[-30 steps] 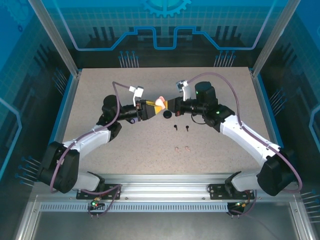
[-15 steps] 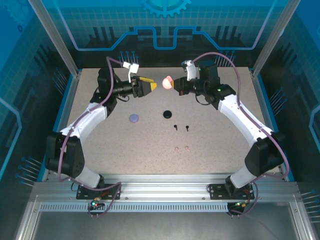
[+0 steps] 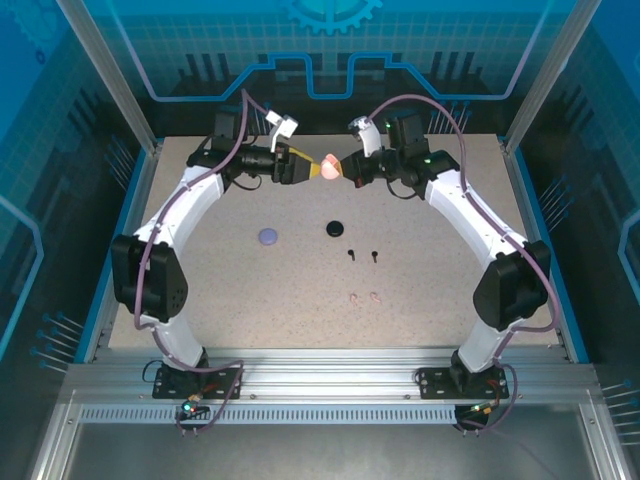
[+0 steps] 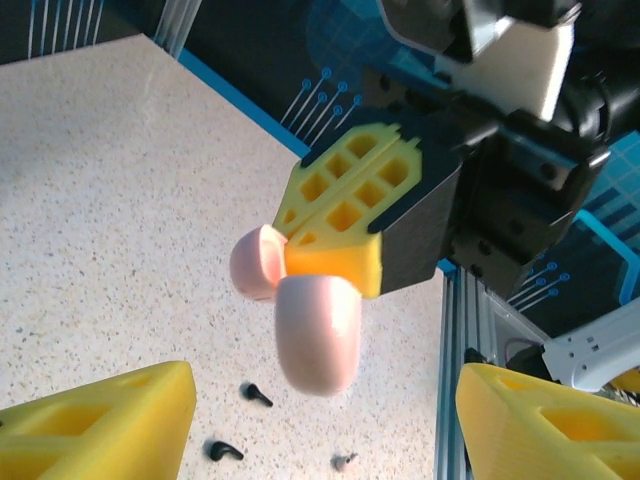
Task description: Insert wireless bluetooth earbuds into charging case
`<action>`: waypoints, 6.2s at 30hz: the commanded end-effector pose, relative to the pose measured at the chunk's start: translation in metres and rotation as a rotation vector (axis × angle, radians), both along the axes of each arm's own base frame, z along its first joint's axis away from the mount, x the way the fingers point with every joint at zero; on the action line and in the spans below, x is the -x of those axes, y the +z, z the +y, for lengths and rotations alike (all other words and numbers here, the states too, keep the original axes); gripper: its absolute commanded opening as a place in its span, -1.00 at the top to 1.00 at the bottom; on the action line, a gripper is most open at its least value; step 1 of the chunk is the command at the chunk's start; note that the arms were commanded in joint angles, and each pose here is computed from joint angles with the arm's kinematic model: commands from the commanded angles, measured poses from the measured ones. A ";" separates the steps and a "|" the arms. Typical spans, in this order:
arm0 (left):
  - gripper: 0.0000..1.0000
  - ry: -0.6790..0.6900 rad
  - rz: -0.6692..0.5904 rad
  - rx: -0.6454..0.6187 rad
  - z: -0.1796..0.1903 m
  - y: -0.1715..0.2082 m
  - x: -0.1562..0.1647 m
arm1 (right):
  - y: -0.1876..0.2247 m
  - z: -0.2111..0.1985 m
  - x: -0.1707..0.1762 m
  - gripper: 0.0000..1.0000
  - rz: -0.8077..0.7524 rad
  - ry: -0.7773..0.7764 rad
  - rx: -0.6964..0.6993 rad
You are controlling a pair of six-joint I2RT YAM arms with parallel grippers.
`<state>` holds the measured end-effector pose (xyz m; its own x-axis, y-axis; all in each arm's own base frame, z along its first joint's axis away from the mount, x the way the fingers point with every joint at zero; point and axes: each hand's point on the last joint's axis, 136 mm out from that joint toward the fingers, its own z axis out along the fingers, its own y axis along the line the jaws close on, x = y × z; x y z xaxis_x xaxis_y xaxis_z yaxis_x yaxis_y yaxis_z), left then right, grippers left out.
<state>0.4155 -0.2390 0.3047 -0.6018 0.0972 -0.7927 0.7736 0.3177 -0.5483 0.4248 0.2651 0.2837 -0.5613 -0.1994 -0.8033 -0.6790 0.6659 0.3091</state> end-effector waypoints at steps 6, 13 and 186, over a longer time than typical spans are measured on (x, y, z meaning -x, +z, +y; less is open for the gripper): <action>-0.41 -0.095 0.042 0.014 -0.007 -0.004 0.010 | 0.001 0.005 0.000 1.00 0.017 0.060 0.002; -0.35 -0.141 0.064 0.007 -0.013 -0.008 0.016 | 0.003 0.012 0.002 1.00 0.019 0.089 0.006; 1.00 0.449 -0.340 0.206 0.033 -0.013 0.130 | -0.242 -0.002 0.160 0.76 0.423 -0.542 0.335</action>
<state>0.2851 -0.2053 0.2923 -0.2988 -0.2946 -0.9077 0.7211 0.5533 -0.4170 0.2547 0.2618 0.0253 -0.9165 -0.0490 -0.3970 -0.1201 0.9804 0.1561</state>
